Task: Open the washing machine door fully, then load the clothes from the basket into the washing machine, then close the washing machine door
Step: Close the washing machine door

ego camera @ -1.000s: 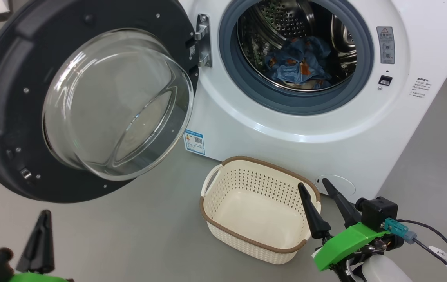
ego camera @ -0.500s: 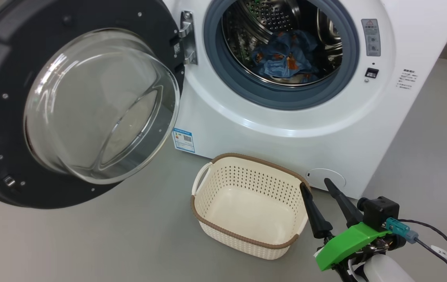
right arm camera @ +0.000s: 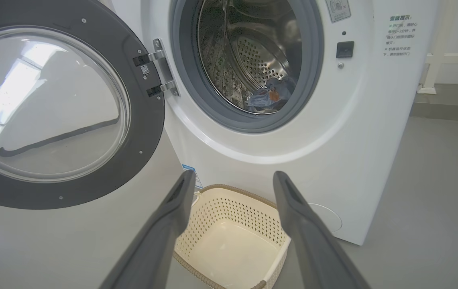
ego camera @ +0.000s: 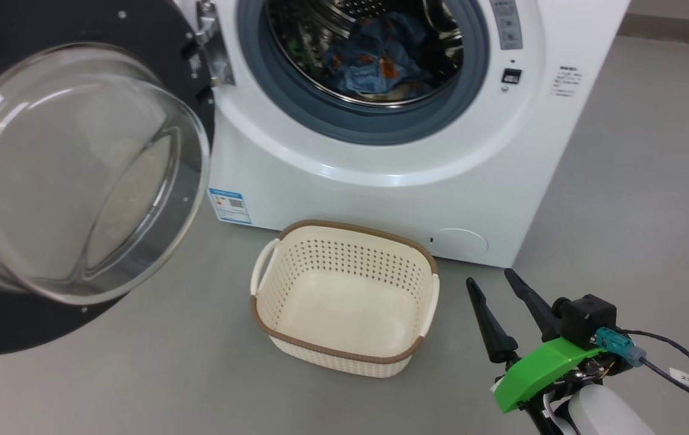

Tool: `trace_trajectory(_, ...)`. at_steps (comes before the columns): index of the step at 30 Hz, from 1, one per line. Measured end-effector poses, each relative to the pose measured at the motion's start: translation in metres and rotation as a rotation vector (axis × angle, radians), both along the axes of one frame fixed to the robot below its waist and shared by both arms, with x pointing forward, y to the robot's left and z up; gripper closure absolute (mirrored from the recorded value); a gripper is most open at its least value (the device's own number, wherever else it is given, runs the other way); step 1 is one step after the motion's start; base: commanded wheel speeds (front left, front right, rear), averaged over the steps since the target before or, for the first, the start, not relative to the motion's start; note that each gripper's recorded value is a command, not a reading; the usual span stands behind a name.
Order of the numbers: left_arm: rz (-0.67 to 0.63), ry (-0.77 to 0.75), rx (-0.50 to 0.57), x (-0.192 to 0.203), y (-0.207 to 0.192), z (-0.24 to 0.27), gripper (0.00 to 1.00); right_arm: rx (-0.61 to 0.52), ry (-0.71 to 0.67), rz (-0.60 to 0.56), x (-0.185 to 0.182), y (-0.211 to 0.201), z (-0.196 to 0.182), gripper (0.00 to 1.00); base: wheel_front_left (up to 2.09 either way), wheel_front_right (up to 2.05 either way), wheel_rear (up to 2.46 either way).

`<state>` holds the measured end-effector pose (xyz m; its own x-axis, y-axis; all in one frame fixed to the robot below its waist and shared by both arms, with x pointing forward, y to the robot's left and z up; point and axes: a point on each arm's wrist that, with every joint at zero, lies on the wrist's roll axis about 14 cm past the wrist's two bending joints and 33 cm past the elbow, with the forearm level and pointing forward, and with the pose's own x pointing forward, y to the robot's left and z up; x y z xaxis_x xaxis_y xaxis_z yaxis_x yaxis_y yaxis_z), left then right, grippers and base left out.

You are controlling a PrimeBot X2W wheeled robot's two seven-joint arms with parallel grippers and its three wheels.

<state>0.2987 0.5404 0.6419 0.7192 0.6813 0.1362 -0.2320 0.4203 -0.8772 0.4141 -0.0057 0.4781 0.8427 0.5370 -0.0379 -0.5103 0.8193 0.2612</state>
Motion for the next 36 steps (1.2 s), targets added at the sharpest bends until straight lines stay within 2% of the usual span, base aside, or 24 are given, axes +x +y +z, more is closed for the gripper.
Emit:
trace_trajectory(4, -0.01, 0.045, -0.139, 0.011, 0.005, -0.036, 1.0, -0.018, 0.005, -0.029, 0.003, -0.012, -0.004, 0.0, 0.0, 0.0, 0.0)
trace_trajectory(12, -0.051, 0.089, -0.304, 0.039, -0.003, -0.078, 1.0, -0.044, 0.029, -0.075, 0.007, -0.032, -0.013, 0.0, 0.0, 0.0, 0.0)
trace_trajectory(22, -0.09, 0.159, -0.356, 0.053, -0.011, -0.102, 1.0, -0.058, 0.031, -0.119, 0.012, -0.049, -0.013, 0.0, 0.0, 0.0, 0.0)
trace_trajectory(36, -0.347, 0.252, -0.391, 0.051, -0.039, -0.104, 1.0, -0.037, 0.01, -0.102, 0.009, -0.039, -0.004, 0.0, 0.0, 0.0, 0.0)
